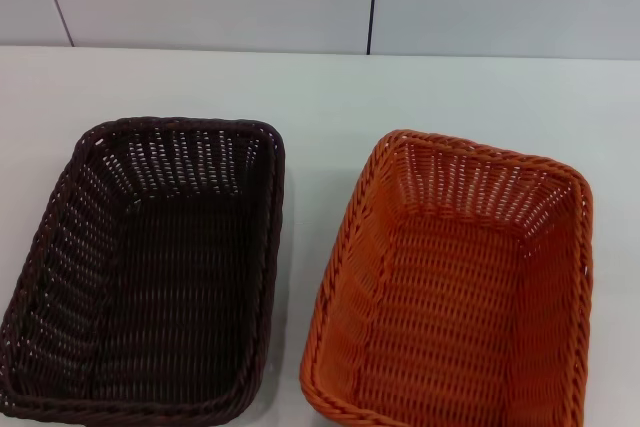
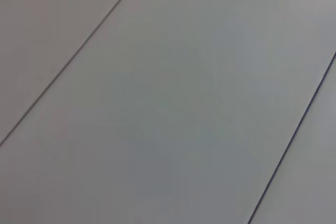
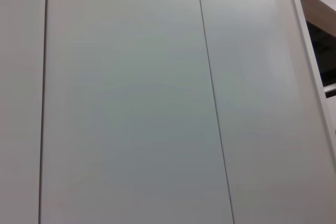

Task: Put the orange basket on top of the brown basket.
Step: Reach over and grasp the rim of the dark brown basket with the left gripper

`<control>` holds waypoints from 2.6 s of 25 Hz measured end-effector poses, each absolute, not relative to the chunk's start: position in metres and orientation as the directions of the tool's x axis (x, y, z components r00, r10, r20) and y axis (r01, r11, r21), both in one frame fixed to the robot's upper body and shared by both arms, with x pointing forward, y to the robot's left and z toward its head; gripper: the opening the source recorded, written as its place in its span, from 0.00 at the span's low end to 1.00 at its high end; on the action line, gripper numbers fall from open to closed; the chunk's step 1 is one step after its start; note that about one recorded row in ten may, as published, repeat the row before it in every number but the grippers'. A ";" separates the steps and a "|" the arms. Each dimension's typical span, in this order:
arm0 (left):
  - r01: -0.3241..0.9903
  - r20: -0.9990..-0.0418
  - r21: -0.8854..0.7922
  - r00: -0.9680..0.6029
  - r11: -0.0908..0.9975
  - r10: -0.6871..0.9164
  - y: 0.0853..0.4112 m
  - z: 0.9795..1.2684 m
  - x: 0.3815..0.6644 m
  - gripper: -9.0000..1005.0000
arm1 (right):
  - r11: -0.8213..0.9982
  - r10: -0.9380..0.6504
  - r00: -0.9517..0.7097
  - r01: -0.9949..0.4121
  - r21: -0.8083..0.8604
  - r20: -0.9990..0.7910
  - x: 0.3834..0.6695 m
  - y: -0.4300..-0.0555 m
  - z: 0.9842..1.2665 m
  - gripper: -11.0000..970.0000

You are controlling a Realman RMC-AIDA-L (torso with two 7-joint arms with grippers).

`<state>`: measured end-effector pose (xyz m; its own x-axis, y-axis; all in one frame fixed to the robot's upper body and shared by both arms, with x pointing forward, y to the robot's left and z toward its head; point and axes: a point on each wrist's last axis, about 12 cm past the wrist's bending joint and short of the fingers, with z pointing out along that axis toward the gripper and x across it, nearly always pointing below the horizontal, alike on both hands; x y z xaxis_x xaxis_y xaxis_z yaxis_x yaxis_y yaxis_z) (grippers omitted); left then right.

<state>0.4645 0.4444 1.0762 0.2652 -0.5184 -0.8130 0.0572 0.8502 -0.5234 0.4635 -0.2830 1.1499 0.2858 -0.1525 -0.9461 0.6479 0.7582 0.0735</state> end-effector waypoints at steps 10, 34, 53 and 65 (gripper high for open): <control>0.045 -0.820 -0.524 0.243 0.851 -0.518 0.444 1.074 0.467 0.70 | 0.771 -0.153 0.292 0.633 0.070 -0.944 0.471 -0.279 1.150 0.63; 0.187 -0.798 -0.559 0.143 0.807 -0.586 0.435 1.090 0.478 0.70 | 0.784 -0.163 0.269 0.620 0.040 -0.949 0.482 -0.283 1.147 0.63; 0.217 -0.783 -0.587 0.095 0.780 -0.615 0.434 1.094 0.476 0.69 | 0.802 -0.168 0.276 0.596 0.031 -0.946 0.493 -0.278 1.149 0.63; 0.234 -0.767 -0.605 0.085 0.761 -0.636 0.432 1.096 0.481 0.69 | 0.820 -0.152 0.261 0.572 0.026 -0.953 0.508 -0.276 1.148 0.63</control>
<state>0.4806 0.4318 1.0958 0.0854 -0.6358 -0.7672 0.2343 0.7612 -0.6047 0.5078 -0.2763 1.1484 0.2612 -0.1517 -0.9533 0.5722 0.8197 0.0263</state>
